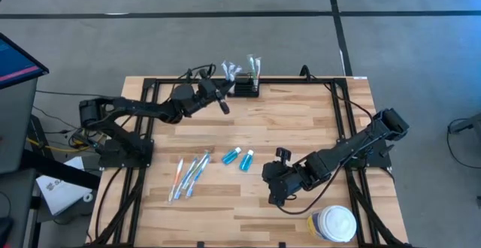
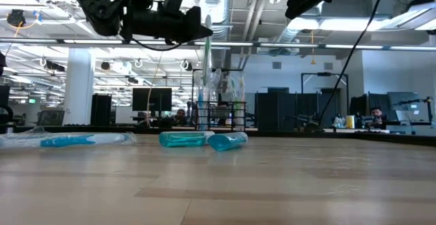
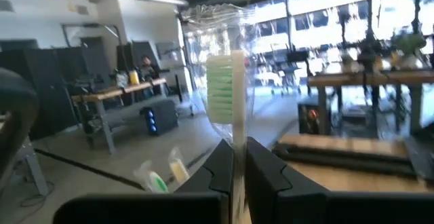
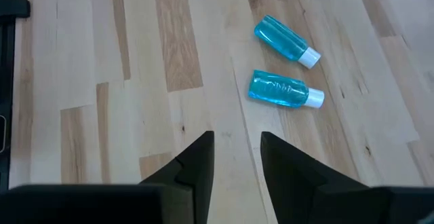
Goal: Pick & Place toothbrushing station
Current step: Put the right green toothbrush into the black wire organizer
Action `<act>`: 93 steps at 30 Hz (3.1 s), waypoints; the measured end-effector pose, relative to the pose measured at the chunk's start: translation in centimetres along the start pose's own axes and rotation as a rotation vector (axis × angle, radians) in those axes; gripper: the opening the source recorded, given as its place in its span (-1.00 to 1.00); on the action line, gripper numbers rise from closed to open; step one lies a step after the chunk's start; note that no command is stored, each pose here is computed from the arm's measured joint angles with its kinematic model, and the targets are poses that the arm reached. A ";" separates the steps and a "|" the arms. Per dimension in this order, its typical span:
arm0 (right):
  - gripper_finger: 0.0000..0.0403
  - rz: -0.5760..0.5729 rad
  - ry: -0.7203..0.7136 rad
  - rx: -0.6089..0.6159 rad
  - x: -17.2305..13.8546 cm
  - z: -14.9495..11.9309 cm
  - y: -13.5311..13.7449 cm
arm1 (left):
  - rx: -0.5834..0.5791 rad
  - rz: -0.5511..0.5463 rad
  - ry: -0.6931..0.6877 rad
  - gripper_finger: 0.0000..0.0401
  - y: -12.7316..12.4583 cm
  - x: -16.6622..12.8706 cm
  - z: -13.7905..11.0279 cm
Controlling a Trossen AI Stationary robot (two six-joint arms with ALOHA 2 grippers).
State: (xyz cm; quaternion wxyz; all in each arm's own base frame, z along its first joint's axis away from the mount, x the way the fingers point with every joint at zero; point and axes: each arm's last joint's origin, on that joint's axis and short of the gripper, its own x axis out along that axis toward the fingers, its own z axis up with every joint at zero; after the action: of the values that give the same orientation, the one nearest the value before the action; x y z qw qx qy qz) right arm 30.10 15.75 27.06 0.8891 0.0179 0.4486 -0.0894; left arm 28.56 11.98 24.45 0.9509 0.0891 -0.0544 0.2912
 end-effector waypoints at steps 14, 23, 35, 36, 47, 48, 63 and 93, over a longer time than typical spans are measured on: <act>-0.45 -0.005 -0.002 -0.045 0.0 0.0 0.0 | -0.052 0.113 -0.052 -0.97 2.7 1.5 -3.1; -0.45 -0.029 -0.011 -0.049 0.1 0.2 -0.3 | -0.068 0.144 -0.055 -0.97 3.4 2.1 -5.2; -0.45 -0.054 0.008 -0.056 0.9 0.1 -1.1 | -0.084 0.167 -0.049 -0.97 4.1 2.4 -7.4; -0.45 -0.054 0.007 -0.055 1.0 0.0 -1.1 | -0.083 0.165 -0.043 -0.97 4.0 2.4 -7.6; -0.45 -0.081 0.030 -0.040 2.3 -0.7 -2.1 | -0.111 0.163 -0.049 -0.97 4.0 2.4 -7.7; -0.45 -0.084 0.031 -0.037 2.4 -0.6 -2.2 | -0.118 0.163 -0.046 -0.97 4.0 2.4 -7.8; -0.45 -0.092 0.032 -0.032 2.5 -0.4 -2.6 | -0.162 0.180 0.010 -0.97 3.9 2.4 -8.3; -0.45 -0.101 0.029 -0.037 2.7 -0.2 -2.9 | -0.192 0.246 0.122 -0.97 3.9 1.1 -10.0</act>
State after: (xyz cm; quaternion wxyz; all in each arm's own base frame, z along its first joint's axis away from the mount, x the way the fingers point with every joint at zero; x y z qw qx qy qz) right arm 30.98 12.55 24.92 0.8769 -0.0201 0.4635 -0.1257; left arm 27.82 17.81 15.35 0.9137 -0.0273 -0.0349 0.4040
